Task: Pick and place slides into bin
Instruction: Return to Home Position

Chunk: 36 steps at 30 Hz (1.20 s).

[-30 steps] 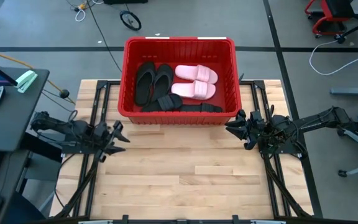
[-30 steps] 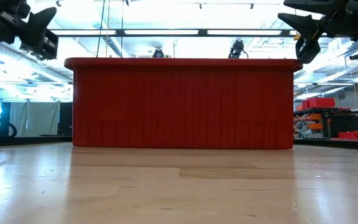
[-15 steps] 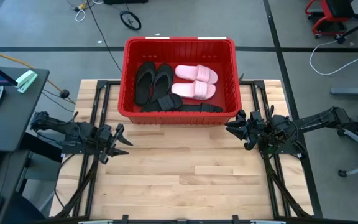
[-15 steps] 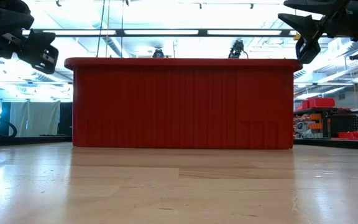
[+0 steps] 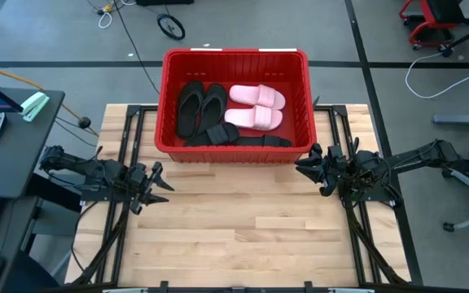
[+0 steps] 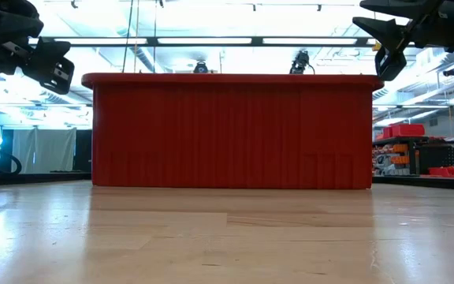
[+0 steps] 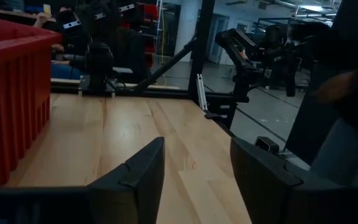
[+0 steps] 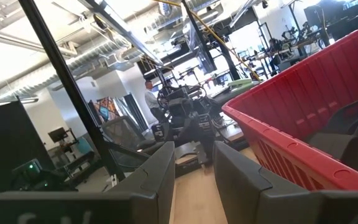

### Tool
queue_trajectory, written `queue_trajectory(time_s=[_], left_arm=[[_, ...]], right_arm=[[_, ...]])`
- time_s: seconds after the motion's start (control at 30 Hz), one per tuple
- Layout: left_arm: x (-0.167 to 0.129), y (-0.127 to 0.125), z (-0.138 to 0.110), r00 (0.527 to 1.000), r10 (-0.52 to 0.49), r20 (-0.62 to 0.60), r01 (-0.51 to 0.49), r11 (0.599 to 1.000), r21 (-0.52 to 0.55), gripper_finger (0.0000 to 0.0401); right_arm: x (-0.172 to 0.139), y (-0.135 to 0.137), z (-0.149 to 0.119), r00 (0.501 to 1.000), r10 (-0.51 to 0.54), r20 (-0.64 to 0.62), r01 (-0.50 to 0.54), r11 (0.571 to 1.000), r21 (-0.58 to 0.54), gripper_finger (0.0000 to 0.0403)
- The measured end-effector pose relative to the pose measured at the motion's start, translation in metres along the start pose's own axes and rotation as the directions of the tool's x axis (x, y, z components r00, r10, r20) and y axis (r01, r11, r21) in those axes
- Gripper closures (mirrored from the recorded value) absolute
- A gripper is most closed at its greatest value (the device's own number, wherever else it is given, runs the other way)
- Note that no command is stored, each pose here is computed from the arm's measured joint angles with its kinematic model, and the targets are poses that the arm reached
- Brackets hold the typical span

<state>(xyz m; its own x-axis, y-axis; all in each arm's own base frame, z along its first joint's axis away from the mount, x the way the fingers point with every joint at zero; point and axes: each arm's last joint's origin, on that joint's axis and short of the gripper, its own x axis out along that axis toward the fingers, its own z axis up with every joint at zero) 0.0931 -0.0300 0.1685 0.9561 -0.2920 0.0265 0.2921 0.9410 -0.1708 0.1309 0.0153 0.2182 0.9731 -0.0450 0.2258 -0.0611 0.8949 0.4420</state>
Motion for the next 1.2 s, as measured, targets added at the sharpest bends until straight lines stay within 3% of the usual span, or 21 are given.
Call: queue_trajectory(time_s=[0.3,0.43,0.63,0.83,1.03,1.2], left_arm=[[0.000,0.000,0.000,1.000,-0.001,0.004,0.001,1.000,0.000,0.0208],[0.000,0.000,0.001,1.000,-0.001,0.007,0.001,1.000,0.000,0.0208],[0.000,0.000,0.001,1.000,-0.001,0.007,0.001,1.000,0.000,0.0215],[0.000,0.000,0.000,1.000,-0.001,0.007,0.001,1.000,0.000,0.0211],[0.000,0.000,0.000,1.000,-0.001,0.007,0.001,1.000,0.000,0.0211],[0.000,0.000,0.001,1.000,-0.002,0.007,0.002,1.000,0.000,0.0215]], right_arm=[[0.000,0.000,0.000,1.000,0.000,0.001,0.000,1.000,0.003,0.0287],[-0.002,-0.001,-0.003,0.999,-0.002,-0.044,-0.004,0.992,-0.130,0.0287],[-0.013,0.002,0.001,0.999,0.017,-0.042,-0.026,0.974,-0.223,0.0287],[-0.025,0.006,0.007,0.990,0.133,-0.045,-0.140,0.959,-0.246,0.0287],[-0.031,0.004,0.004,0.983,0.154,-0.095,-0.172,0.962,-0.212,0.0287],[-0.037,0.011,0.003,0.935,0.317,-0.158,-0.350,0.894,-0.278,0.0287]])
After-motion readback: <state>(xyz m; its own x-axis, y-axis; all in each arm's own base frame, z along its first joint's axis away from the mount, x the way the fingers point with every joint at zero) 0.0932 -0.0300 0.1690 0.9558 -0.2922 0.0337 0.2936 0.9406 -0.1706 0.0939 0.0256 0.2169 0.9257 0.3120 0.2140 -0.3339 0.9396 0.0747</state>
